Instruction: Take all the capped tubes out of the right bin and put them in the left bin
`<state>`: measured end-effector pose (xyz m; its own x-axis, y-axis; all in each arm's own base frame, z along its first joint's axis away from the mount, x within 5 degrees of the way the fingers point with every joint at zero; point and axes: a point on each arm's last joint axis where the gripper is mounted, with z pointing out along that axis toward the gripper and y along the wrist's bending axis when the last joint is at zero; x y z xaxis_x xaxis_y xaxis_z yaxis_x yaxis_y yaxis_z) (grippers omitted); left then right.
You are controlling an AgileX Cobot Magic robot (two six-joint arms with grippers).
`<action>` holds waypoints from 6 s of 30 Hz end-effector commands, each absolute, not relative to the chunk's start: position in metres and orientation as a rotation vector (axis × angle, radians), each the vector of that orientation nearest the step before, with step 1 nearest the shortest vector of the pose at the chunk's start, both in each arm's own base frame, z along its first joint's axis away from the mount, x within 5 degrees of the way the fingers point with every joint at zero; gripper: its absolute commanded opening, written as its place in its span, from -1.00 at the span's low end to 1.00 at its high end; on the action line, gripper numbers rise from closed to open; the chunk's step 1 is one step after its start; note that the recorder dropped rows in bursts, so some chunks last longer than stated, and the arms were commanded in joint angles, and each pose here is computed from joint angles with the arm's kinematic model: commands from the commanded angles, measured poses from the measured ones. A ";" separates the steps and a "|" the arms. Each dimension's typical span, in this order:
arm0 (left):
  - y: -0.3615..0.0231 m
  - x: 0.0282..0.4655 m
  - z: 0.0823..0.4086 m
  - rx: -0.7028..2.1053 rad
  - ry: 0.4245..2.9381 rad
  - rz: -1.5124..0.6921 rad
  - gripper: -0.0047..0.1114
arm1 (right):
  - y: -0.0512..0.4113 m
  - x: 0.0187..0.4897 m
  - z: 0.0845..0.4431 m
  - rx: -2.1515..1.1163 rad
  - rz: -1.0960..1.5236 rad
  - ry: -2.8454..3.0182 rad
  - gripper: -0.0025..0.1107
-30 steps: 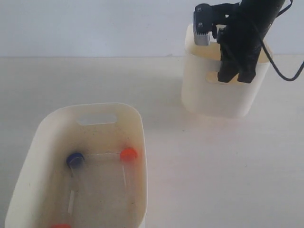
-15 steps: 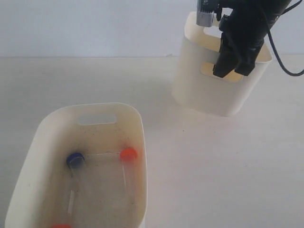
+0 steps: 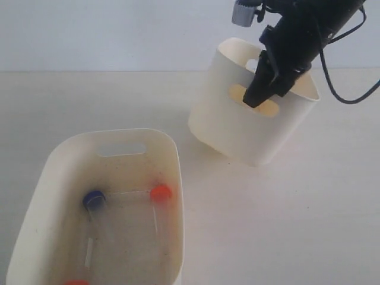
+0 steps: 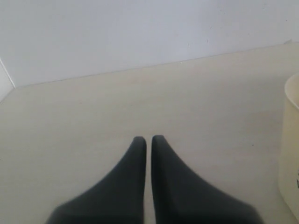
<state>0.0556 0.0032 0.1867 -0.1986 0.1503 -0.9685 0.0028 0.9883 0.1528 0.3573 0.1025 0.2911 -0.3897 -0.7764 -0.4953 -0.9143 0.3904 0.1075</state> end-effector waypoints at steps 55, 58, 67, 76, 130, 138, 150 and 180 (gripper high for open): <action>0.003 0.056 0.189 0.102 1.747 0.124 -0.84 | 0.048 0.347 0.243 -1.803 0.226 2.350 0.05; 0.003 0.056 0.189 0.102 1.747 0.124 -0.84 | 0.047 0.348 0.243 -1.810 0.209 2.350 0.04; 0.003 0.056 0.189 0.102 1.747 0.124 -0.84 | 0.047 0.348 0.243 -1.807 0.208 2.351 0.05; 0.003 0.056 0.189 0.102 1.747 0.124 -0.84 | 0.047 0.355 0.244 -1.663 0.153 2.389 0.31; 0.003 0.056 0.189 0.102 1.747 0.124 -0.84 | 0.046 0.319 0.285 -1.601 -0.016 2.145 0.30; 0.003 0.056 0.189 0.102 1.747 0.124 -0.84 | 0.045 0.344 0.299 -0.773 0.030 2.263 0.20; 0.003 0.056 0.189 0.102 1.747 0.124 -0.84 | 0.043 0.391 0.257 -0.433 0.131 2.687 0.07; 0.003 0.056 0.189 0.102 1.747 0.124 -0.84 | 0.036 0.451 0.182 -0.312 -0.020 2.882 0.07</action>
<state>0.0556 0.0032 0.1867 -0.1986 0.1503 -0.9685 0.0028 0.9883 0.1528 0.4478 0.0348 0.1877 -0.9511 -0.2142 -0.2226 -0.2099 0.9768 -0.0430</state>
